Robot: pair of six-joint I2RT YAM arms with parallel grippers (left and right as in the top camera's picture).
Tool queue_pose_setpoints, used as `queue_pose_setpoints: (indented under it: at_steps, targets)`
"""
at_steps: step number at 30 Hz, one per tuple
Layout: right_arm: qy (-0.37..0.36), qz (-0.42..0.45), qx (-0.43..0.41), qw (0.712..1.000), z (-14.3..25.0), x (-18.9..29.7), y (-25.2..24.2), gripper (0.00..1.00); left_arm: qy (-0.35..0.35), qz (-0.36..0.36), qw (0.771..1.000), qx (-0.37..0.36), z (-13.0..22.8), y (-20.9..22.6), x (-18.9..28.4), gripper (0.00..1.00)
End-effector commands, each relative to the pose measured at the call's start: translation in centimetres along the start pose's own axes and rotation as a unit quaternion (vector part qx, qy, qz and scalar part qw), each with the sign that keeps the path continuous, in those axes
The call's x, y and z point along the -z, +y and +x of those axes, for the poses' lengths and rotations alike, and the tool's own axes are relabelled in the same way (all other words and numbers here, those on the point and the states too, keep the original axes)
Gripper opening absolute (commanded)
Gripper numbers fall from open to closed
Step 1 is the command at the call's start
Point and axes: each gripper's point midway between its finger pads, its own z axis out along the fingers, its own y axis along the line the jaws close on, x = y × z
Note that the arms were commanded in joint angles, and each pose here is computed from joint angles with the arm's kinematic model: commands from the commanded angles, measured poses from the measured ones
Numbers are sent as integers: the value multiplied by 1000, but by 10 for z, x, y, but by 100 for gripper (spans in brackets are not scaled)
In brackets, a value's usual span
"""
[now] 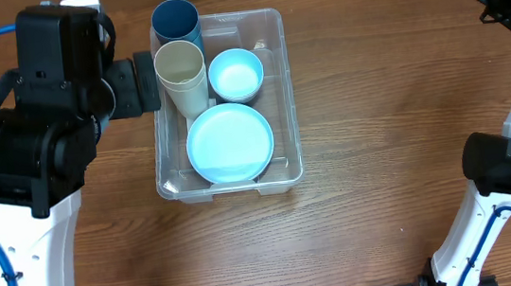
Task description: Pack container
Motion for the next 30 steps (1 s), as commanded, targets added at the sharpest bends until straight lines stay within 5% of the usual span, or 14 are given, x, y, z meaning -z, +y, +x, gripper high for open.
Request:
queue_pose_setpoints:
  at_steps: [1, 9, 18, 30]
  targets:
    - [-4, 0, -5, 1000, -3, 0, -2, 100, 5, 5, 1000, 11, 1, -1, -1, 100]
    - [-4, 0, -5, 1000, -3, 0, -2, 100, -13, -23, 999, 18, 28, 31, 57, 100]
    - [-4, 0, -5, 1000, -3, 0, -2, 100, -182, 16, 977, 111, 39, 62, 154, 100]
    - [-4, 0, -5, 1000, -3, 0, -2, 100, -175, 75, 978, 85, 132, 33, 57, 100]
